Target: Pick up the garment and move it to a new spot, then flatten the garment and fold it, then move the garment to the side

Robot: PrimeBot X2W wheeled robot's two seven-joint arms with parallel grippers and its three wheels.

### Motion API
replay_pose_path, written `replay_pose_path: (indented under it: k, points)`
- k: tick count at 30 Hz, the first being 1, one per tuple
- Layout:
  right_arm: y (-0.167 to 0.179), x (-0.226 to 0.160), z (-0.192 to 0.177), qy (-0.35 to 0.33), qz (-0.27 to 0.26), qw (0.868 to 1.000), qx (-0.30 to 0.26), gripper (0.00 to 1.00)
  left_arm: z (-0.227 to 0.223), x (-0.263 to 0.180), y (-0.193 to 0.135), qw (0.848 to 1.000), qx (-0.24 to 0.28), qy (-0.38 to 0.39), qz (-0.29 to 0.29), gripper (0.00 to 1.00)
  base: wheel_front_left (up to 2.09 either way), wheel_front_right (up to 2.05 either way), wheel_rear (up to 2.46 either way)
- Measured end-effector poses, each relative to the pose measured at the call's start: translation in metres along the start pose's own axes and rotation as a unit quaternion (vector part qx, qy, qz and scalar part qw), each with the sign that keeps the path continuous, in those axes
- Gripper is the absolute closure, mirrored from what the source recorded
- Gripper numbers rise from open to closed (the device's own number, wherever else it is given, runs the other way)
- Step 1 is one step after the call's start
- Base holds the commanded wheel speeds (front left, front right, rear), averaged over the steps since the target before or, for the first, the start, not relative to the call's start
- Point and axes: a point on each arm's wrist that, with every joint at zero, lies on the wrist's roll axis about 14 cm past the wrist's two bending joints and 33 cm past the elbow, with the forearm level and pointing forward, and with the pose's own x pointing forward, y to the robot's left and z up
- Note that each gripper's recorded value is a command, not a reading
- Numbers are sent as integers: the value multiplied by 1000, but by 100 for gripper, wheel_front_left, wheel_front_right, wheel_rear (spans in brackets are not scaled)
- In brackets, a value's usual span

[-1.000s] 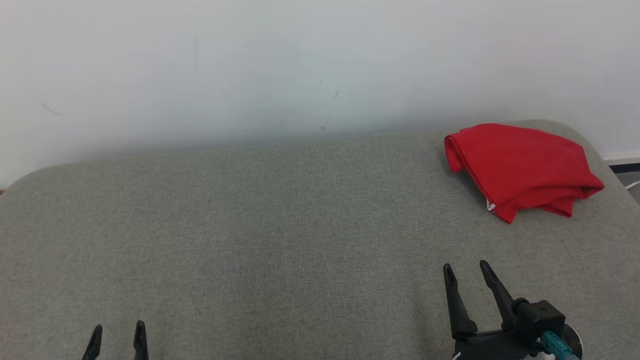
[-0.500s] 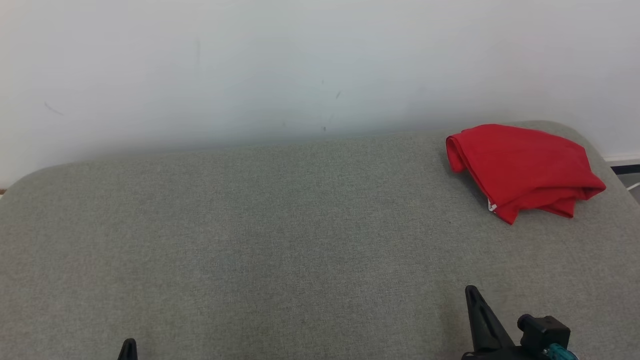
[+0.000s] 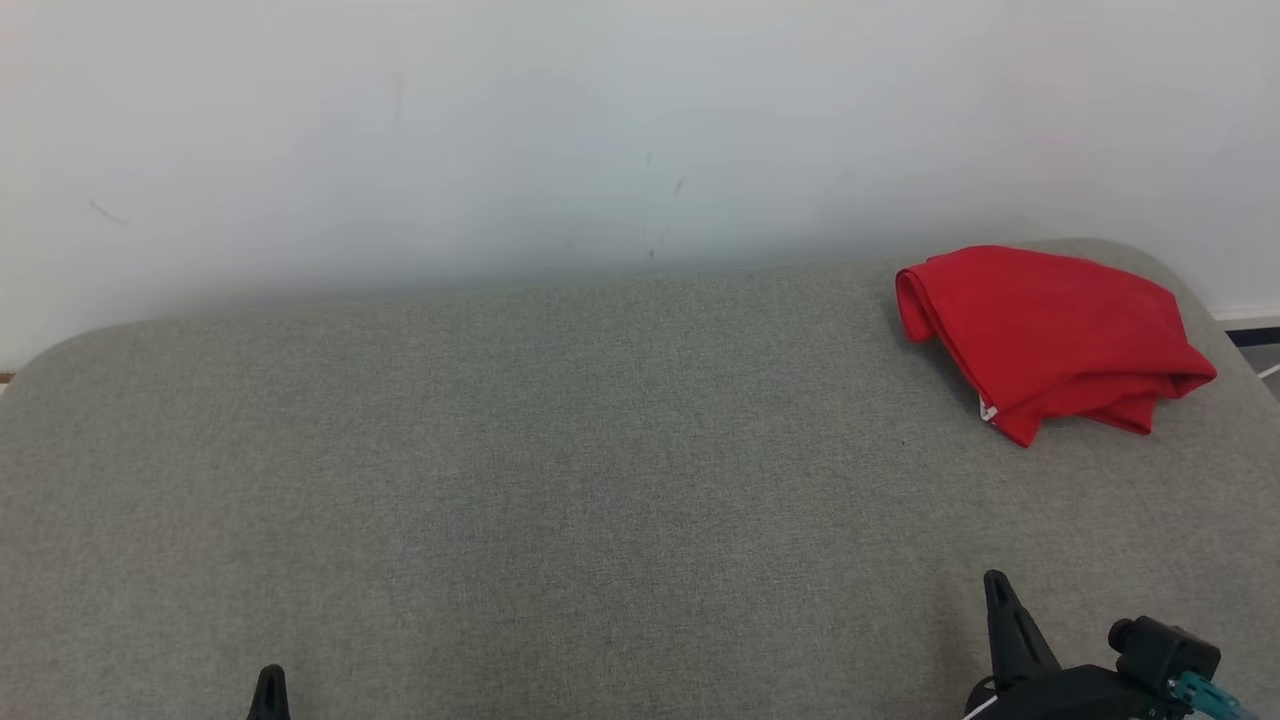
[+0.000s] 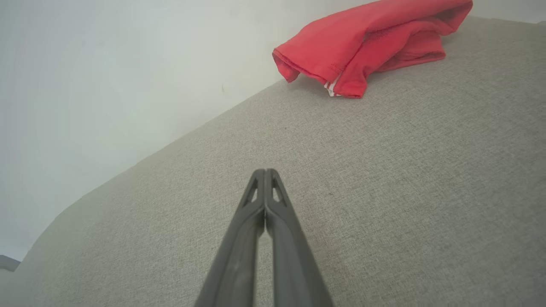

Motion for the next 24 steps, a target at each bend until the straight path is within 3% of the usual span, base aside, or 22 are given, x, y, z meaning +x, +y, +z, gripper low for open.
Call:
replay_pose_path:
  k: [24]
  points:
    - [-36, 10, 11, 8, -53, 982, 182, 100, -11, 9, -10, 981, -192, 13, 8, 100, 0, 0, 0]
